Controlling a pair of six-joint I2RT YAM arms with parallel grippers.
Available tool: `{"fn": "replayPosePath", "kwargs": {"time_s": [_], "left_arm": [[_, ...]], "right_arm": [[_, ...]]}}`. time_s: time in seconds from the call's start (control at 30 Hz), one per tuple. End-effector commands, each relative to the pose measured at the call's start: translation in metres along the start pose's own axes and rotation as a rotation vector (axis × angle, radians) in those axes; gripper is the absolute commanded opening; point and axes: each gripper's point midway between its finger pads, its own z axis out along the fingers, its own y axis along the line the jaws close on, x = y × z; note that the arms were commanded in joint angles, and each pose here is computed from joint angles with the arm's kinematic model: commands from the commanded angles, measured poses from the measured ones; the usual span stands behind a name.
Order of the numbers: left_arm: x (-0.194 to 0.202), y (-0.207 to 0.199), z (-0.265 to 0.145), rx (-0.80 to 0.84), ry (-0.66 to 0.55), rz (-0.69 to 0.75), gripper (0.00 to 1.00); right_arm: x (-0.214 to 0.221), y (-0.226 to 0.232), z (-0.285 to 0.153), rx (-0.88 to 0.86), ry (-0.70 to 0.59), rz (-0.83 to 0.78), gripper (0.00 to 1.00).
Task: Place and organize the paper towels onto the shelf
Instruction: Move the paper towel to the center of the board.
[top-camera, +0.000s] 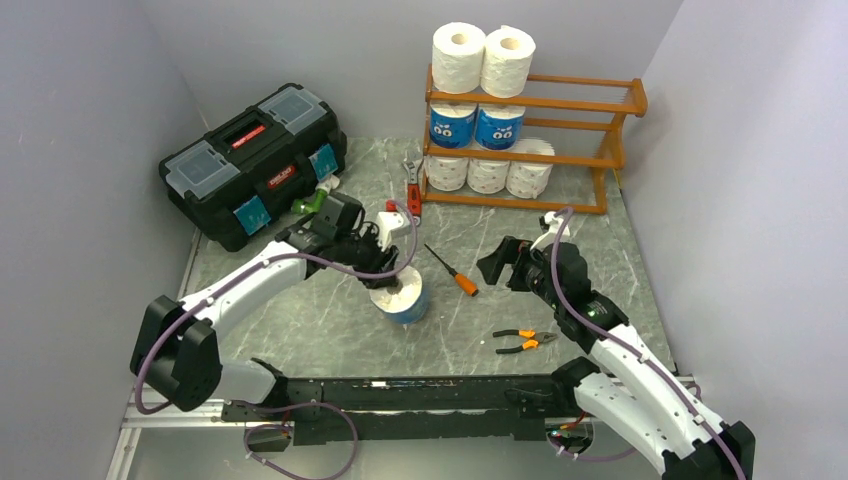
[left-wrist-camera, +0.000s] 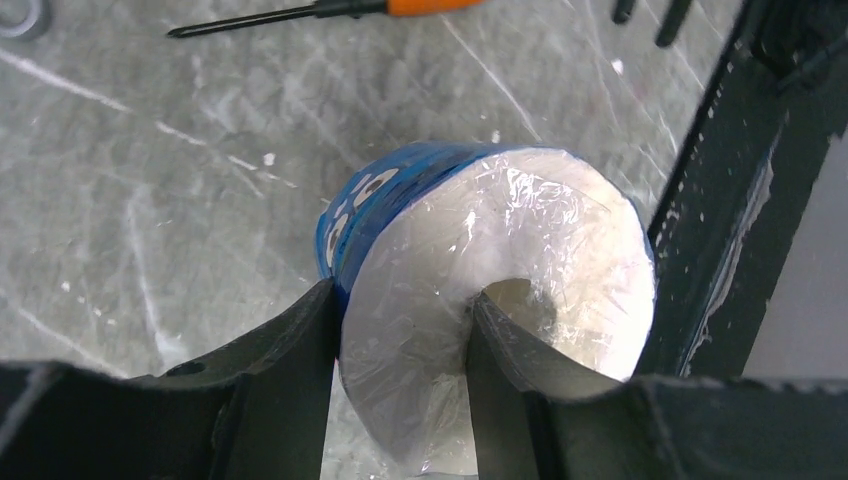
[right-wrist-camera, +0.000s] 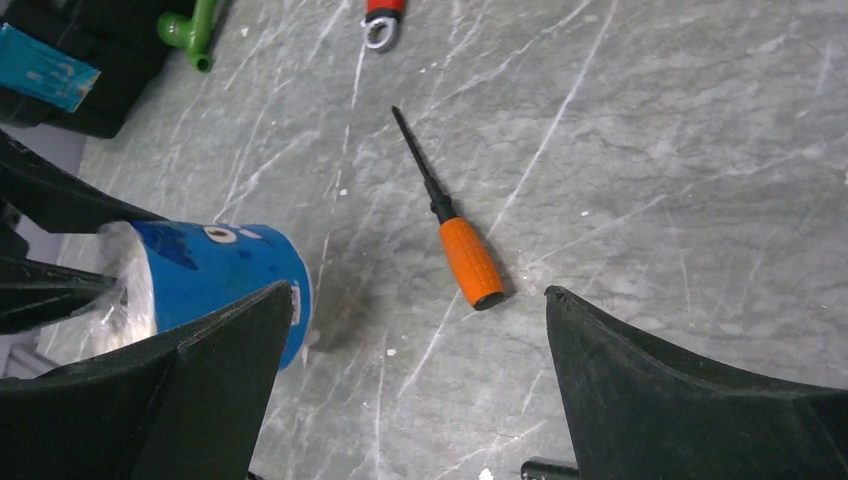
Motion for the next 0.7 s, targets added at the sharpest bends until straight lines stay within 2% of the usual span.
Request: {"fn": "replayPosePath", "kwargs": {"time_s": [0.0,0.13,0.33,0.43,0.57,0.6,0.67], "left_arm": [[-0.056,-0.03,-0.01,0.147,-0.236,0.357,0.49],[-0.048,-0.029,0.01,0.146,-0.183,0.401,0.54],[-0.035,-0.017,0.037,0.152,-0.078,0.343,0.52],[-0.034,-0.013,0.044,0.148,-0.057,0.315,0.55],[-0.04,-0.009,0.044,0.102,-0.075,0.313,0.75],[-0.043,-0.009,0.042,0.094,-0.083,0.312,0.96],[-0.053,-0.01,0.034,0.071,-0.108,0.31,0.99]], "right_arm": [[-0.02,0.021,-0.005,-0.078,-0.036,-0.025,0.99],[-0.015,0.017,-0.006,-0.068,-0.036,-0.022,0.99],[-0.012,0.012,-0.009,-0.052,-0.03,-0.027,0.99],[-0.014,0.009,-0.01,-0.035,-0.04,-0.028,0.99],[-0.014,0.007,-0.01,-0.022,-0.041,-0.032,0.99],[-0.014,0.007,-0.011,-0.022,-0.041,-0.032,0.99],[-0.015,0.007,-0.011,-0.023,-0.04,-0.031,0.99]]}}
